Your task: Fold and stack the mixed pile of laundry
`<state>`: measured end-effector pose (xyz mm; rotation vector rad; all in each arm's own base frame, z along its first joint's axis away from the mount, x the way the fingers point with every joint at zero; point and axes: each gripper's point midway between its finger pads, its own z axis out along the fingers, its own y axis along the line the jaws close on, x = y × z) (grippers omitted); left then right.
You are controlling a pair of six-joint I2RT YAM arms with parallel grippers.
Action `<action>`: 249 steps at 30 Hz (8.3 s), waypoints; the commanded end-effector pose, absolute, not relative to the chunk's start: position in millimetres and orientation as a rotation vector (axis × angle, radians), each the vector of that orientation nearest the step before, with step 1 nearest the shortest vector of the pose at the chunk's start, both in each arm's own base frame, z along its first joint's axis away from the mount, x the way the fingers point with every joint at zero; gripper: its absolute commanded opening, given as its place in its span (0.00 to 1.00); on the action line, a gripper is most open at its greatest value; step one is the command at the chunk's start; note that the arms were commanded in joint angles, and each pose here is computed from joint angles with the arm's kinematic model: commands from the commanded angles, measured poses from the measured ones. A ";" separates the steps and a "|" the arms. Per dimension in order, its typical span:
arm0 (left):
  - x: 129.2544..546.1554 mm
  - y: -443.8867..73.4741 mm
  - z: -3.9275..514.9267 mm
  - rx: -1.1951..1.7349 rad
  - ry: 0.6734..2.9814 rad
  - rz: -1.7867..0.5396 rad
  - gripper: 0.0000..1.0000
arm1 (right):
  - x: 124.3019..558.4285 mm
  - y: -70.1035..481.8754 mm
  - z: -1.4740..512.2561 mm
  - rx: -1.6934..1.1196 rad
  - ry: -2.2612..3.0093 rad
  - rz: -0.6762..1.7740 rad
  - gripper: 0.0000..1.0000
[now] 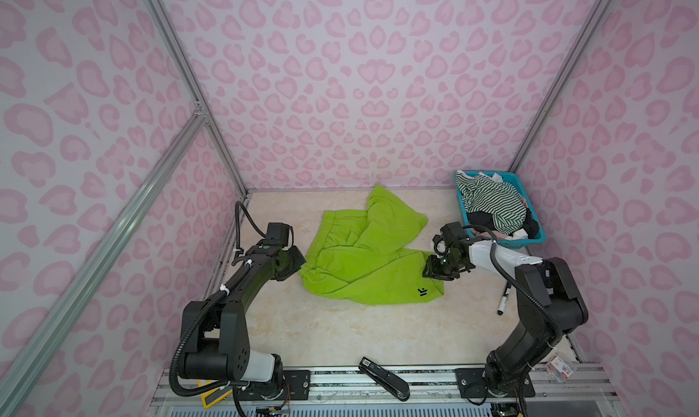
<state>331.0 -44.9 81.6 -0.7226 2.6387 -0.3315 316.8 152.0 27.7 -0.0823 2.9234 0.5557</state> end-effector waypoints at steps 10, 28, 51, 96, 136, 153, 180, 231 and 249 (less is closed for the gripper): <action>333.7 -43.9 86.4 -0.719 2.619 -0.337 0.02 | 304.7 169.2 39.2 -0.099 2.912 0.748 0.26; 333.6 -44.7 85.4 -0.721 2.621 -0.342 0.02 | 279.0 174.9 55.9 -0.094 2.898 0.872 0.21; 292.8 -48.2 311.2 -0.483 2.331 -0.535 0.02 | 240.1 132.4 383.0 -0.445 2.009 0.570 0.00; 309.4 -39.1 207.3 -0.584 2.446 -0.512 0.02 | 240.0 174.9 246.0 -0.589 2.193 0.618 0.00; 271.9 7.8 169.8 -0.878 2.459 -0.181 0.59 | 234.8 153.0 183.4 -0.300 2.457 0.614 0.59; 446.9 -0.5 58.9 -0.870 2.545 -0.270 0.66 | 436.8 164.5 88.3 -0.181 2.674 0.675 0.56; 474.3 29.3 43.6 -1.055 2.495 -0.545 0.02 | 417.0 131.6 109.9 -0.260 2.705 0.393 0.00; 487.3 31.7 76.2 -0.954 2.492 -0.552 0.24 | 573.0 206.4 55.0 -0.253 2.739 0.375 0.20; 357.5 21.4 132.1 -0.853 2.597 -0.109 0.60 | 353.2 157.7 159.5 -0.251 2.683 0.355 0.58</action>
